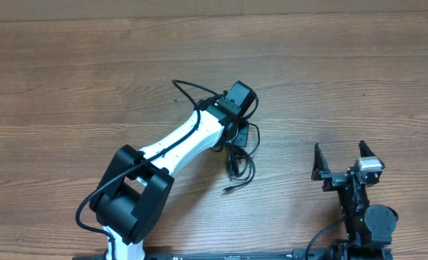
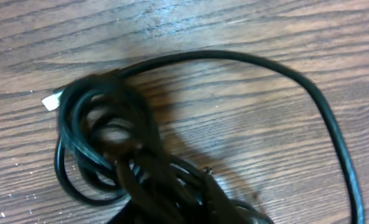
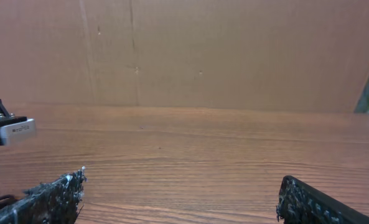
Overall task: Untangle cables
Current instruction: 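Close the left gripper on the cable bundle and lift it, then raise the held cable bundle and swing it toward the right gripper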
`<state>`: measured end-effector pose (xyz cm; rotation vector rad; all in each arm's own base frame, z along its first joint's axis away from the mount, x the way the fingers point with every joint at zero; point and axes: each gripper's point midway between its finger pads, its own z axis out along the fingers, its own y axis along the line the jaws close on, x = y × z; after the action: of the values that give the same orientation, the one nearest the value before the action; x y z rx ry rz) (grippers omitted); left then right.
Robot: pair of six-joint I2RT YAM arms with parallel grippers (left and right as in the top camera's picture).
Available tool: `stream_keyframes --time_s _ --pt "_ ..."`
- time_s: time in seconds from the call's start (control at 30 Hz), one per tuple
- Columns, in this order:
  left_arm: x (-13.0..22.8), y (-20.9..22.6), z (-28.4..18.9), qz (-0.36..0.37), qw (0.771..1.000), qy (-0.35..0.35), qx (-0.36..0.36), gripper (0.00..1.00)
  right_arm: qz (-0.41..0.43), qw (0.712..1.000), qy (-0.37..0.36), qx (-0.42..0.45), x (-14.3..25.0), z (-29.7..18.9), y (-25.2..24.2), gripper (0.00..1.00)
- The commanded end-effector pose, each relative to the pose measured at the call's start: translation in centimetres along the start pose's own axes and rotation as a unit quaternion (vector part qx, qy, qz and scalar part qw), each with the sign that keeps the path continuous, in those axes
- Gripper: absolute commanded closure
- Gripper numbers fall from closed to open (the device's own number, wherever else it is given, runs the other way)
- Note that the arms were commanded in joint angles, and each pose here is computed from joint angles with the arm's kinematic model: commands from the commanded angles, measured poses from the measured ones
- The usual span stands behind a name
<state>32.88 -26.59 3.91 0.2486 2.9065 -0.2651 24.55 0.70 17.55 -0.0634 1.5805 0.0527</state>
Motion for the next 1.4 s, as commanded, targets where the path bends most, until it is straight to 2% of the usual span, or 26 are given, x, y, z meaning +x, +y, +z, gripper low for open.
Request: stream_keyframes --time_s 0.0,0.13,0.33,0.67,0.83,0.97,1.07,1.2,1.37 --pt "-0.1 -0.6 0.0 0.005 1.000 0.001 0.006 0.89 0.003 1.000 0.002 -0.003 0.4 0.1 0.1 0.00" --pt "0.0 -0.6 -0.1 0.005 1.000 0.003 0.006 0.96 0.003 1.000 0.002 -0.003 0.4 0.1 0.1 0.00" --pt "-0.4 -0.7 -1.1 0.007 1.000 0.005 0.002 0.96 0.003 1.000 0.002 -0.003 0.4 0.1 0.1 0.00" --pt "-3.9 -2.9 -7.4 0.120 0.992 -0.020 0.013 0.96 0.003 1.000 0.002 -0.003 0.4 0.1 0.1 0.00" --pt "-4.8 -3.4 -10.4 0.235 0.972 -0.030 0.009 0.96 0.003 1.000 0.002 -0.003 0.4 0.1 0.1 0.00" --pt "-5.5 -2.2 -11.5 0.240 0.970 -0.038 -0.029 0.96 0.003 1.000 0.002 -0.003 0.4 0.1 0.1 0.00" --pt "-5.7 -1.5 -11.8 0.277 0.959 -0.038 -0.054 0.96 0.003 1.000 0.002 -0.003 0.4 0.1 0.1 0.00" --pt "-4.9 -1.0 -11.8 0.346 0.936 -0.015 -0.059 0.96 0.003 1.000 0.002 -0.003 0.4 0.1 0.1 0.00" --pt "-3.3 -1.5 -11.7 0.378 0.925 0.014 -0.029 0.96 0.003 1.000 0.002 -0.003 0.4 0.1 0.1 0.00"
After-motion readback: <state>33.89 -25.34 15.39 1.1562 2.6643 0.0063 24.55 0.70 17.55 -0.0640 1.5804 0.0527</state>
